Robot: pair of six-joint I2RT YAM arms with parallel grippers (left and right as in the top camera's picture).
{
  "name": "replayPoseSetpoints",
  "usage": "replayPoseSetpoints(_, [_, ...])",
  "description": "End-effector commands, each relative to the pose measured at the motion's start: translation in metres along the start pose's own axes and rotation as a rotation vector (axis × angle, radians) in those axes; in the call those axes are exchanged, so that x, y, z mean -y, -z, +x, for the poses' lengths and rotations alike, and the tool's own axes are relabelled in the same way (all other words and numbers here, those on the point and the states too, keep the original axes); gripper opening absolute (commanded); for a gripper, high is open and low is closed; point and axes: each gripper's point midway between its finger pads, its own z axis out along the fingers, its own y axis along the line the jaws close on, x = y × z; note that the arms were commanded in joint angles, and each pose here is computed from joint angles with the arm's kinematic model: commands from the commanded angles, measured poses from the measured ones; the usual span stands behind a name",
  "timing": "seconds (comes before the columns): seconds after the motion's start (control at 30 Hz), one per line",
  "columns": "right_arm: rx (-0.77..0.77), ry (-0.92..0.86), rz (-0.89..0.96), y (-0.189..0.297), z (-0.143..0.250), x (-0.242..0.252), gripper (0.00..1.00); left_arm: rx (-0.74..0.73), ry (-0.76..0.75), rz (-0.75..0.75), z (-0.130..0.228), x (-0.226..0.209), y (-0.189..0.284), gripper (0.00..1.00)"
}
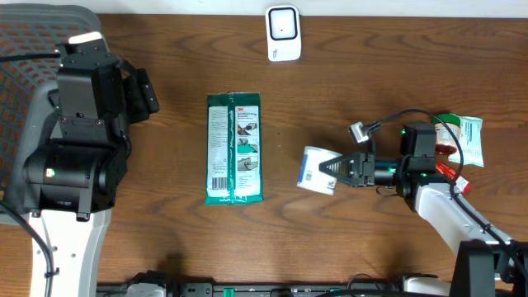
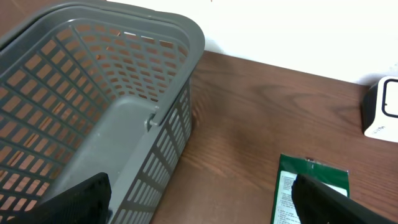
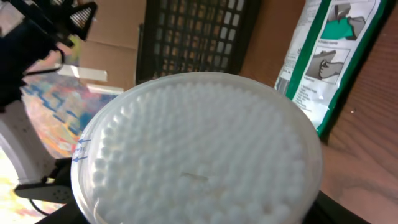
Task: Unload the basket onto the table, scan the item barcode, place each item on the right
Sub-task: 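Lift the tub and rotate it with the right gripper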
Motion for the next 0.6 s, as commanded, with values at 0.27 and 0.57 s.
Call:
replayPoseSetpoints(0.27, [-0.024, 0.058, -0.067, 0.003, -0.002, -0.016, 0.01, 0.009, 0.013, -0.014, -0.003, -0.003, 0.001, 0.92])
replayPoseSetpoints(0.57, [-0.048, 0.1, -0.075, -0.003, -0.003, -0.021, 0.01, 0.009, 0.013, -0.014, -0.003, -0.003, 0.001, 0.92])
